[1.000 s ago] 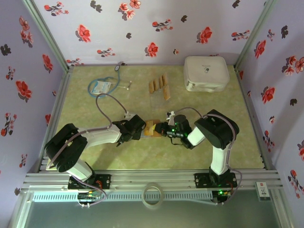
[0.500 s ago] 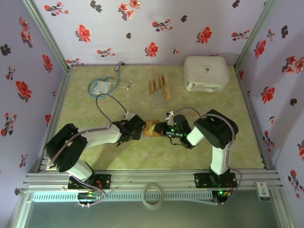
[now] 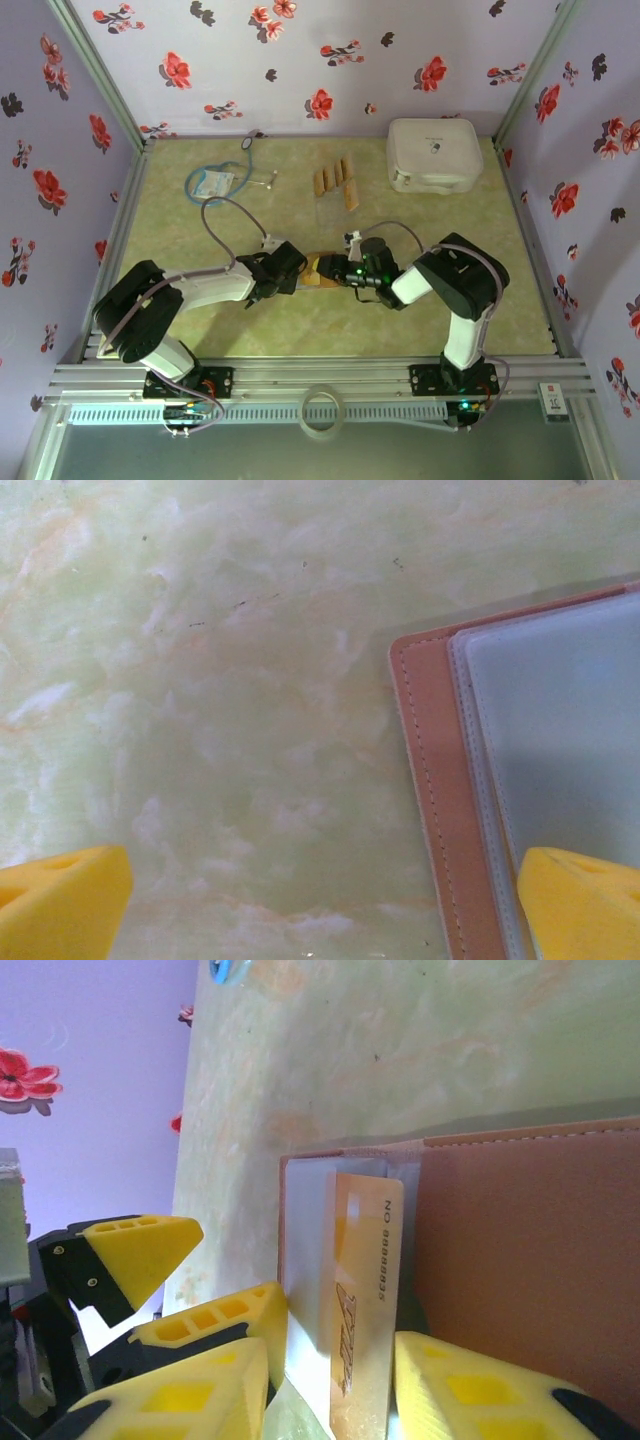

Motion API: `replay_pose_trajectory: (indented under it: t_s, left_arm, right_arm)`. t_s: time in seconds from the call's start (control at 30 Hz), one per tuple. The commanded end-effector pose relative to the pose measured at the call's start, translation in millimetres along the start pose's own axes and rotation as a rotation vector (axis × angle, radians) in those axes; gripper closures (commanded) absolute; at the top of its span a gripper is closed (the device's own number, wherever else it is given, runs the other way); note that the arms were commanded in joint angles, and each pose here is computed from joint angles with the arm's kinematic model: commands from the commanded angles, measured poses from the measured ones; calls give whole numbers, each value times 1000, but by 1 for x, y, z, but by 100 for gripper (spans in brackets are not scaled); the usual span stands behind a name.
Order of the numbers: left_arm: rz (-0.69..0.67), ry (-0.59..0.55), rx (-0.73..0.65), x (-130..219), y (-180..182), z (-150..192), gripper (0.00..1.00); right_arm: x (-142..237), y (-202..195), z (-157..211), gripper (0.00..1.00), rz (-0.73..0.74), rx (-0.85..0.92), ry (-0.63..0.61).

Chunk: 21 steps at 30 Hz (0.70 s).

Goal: Put the credit cards into the card holder
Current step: Insert the credit card into the card slot.

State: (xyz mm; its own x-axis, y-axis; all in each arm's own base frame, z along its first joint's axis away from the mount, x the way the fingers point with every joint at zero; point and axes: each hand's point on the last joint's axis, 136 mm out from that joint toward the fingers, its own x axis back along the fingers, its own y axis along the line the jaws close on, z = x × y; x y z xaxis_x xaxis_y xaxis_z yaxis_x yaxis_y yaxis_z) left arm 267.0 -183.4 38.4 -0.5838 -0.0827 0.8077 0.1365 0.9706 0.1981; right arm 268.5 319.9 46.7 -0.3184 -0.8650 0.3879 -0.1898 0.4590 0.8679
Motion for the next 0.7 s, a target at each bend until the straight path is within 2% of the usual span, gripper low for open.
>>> replay_pose_trajectory:
  t_s: [0.0, 0.23, 0.5, 0.6, 0.67]
  left_arm:
    - [-18, -14, 36, 8, 11, -7, 0]
    - [-20, -35, 99, 15, 29, -18, 0]
    - [-40, -17, 160, 9, 46, -11, 0]
    - [-49, -12, 173, 6, 50, -8, 0]
    - [-57, -4, 184, 4, 53, -5, 0]
  right_arm:
    - [2, -14, 2, 57, 112, 15, 19]
    - [5, 4, -11, 48, 190, 81, 38]
    - [18, 26, -27, 45, 327, 205, 59]
    - [26, 20, -32, 54, 444, 237, 91]
    - [29, 12, -33, 67, 517, 253, 121]
